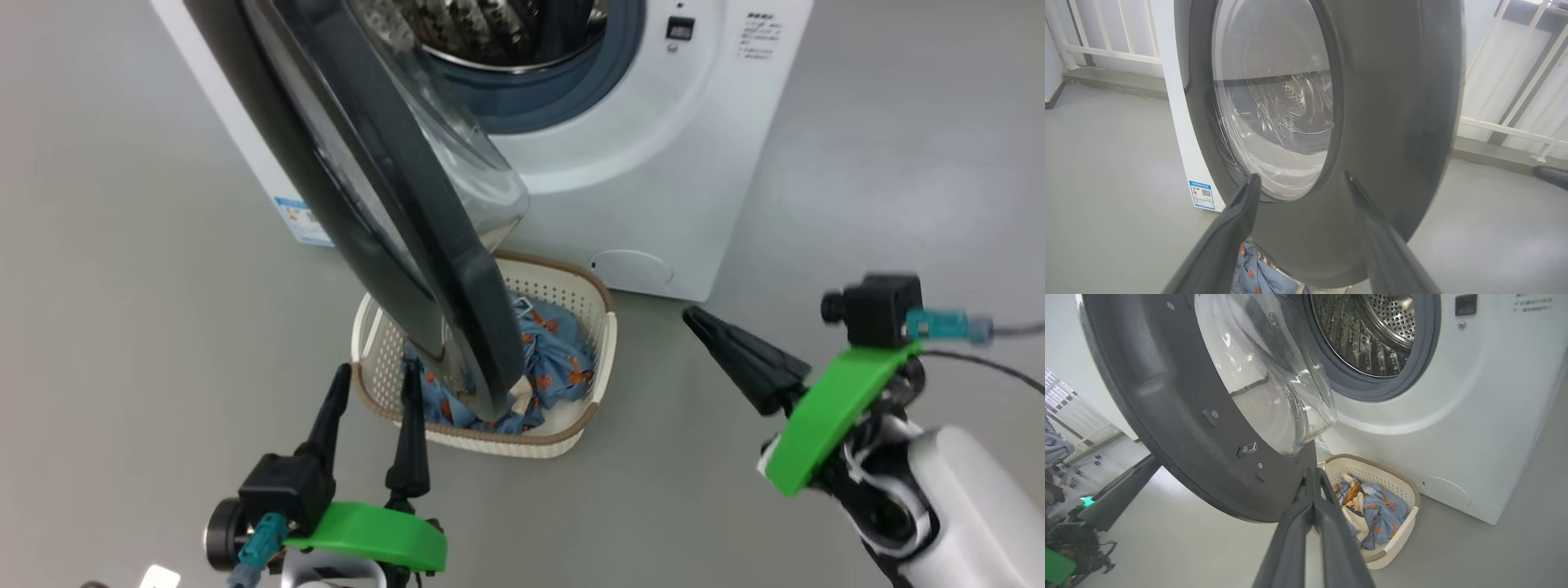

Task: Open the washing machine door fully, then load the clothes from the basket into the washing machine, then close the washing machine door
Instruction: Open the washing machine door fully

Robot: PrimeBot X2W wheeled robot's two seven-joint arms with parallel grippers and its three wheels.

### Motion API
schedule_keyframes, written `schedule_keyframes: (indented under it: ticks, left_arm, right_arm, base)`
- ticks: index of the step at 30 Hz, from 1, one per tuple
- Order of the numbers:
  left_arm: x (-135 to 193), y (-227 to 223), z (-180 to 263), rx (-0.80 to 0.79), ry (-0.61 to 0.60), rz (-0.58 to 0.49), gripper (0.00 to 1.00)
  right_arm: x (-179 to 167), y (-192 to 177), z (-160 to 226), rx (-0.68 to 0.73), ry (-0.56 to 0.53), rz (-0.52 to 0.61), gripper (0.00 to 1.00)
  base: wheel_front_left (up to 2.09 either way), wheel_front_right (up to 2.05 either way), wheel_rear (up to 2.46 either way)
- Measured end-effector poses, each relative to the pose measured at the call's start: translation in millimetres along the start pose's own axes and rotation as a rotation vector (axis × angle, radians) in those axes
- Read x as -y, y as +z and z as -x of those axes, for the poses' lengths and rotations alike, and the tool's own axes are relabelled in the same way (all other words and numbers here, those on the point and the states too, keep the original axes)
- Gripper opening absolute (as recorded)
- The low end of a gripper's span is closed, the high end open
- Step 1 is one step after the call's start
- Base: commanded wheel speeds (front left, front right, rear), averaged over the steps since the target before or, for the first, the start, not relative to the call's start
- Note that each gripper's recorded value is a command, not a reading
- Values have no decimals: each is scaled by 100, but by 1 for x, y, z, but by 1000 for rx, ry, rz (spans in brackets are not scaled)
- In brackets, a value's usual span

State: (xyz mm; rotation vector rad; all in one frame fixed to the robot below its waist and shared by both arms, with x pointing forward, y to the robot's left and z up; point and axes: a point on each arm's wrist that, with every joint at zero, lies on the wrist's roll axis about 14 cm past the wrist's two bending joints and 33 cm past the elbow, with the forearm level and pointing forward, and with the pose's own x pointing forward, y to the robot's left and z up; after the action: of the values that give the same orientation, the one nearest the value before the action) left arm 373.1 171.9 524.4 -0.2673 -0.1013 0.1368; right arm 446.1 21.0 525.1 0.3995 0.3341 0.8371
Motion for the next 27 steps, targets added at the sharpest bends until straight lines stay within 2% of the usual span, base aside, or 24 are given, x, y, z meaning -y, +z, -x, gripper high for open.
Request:
schedule_keyframes:
  ticks: [2, 8, 17, 20, 24, 27]
  left_arm:
    - [-1, 2, 2, 7, 1, -4, 100]
    - [3, 2, 6, 9, -23, -8, 100]
    - [14, 2, 12, 15, -69, -10, 100]
    - [18, 3, 14, 16, -81, -6, 100]
    - [22, 3, 16, 18, -93, -4, 100]
    - [24, 2, 18, 14, -100, -2, 100]
  right_arm:
    - [7, 1, 13, 51, -42, 83, 0]
    - [21, 6, 50, 194, -151, 235, 0]
    - [45, 11, 108, 345, -380, 280, 0]
    - [49, 6, 126, 378, -455, 249, 0]
    - [50, 1, 146, 415, -520, 214, 0]
    - [52, 3, 158, 430, -560, 233, 0]
  base:
    - [0, 0, 0]
    - [0, 0, 0]
    - [0, 0, 0]
    - [0, 0, 0]
    - [0, 0, 0]
    - [0, 0, 0]
